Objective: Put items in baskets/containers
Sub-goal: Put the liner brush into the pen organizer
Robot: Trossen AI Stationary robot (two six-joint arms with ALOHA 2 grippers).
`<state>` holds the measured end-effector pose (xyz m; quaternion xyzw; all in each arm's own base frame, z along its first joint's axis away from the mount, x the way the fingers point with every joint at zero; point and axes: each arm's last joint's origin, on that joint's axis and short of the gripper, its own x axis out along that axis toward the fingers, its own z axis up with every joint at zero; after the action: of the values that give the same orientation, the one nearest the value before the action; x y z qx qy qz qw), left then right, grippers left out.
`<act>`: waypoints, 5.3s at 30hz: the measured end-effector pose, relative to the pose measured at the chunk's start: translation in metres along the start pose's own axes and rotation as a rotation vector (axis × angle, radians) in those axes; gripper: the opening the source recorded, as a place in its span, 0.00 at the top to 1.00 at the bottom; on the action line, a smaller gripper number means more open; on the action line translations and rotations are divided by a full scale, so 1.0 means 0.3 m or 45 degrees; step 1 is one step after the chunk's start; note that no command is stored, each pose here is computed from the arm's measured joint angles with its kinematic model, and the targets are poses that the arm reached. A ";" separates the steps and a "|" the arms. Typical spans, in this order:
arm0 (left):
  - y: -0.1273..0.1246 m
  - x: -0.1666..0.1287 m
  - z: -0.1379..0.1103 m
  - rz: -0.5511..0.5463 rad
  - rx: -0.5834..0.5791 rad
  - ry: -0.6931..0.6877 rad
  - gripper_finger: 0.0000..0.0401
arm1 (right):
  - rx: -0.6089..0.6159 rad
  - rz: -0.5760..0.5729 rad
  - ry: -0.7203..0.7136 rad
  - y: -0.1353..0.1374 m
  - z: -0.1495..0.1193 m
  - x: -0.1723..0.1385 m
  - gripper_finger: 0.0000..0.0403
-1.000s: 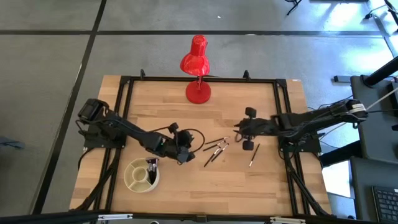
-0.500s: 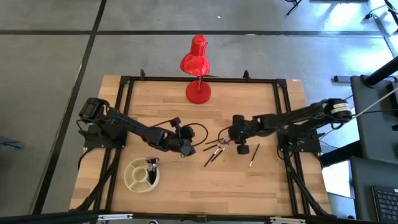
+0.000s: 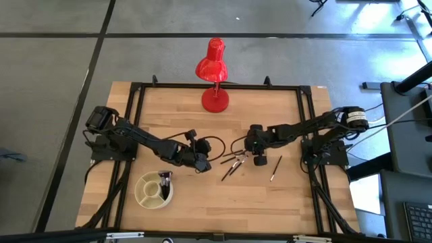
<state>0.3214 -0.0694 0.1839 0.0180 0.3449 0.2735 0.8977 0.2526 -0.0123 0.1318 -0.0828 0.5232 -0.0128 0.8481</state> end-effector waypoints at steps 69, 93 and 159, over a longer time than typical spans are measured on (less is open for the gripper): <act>-0.165 0.125 0.020 0.106 0.103 -0.237 0.96 | 0.529 0.059 -0.351 -0.124 0.315 -0.447 0.62; -0.077 -0.064 -0.013 0.197 -0.663 -0.553 0.96 | 0.665 0.208 -1.363 0.106 0.113 -0.219 0.63; -0.117 -0.088 0.068 -0.268 -0.285 -0.638 0.87 | 0.370 0.460 -1.132 0.219 0.288 0.092 0.96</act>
<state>0.3349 -0.1093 0.2077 -0.0499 0.0802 0.2022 0.9748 0.3378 0.0603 0.1352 0.1306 0.1100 0.0979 0.9804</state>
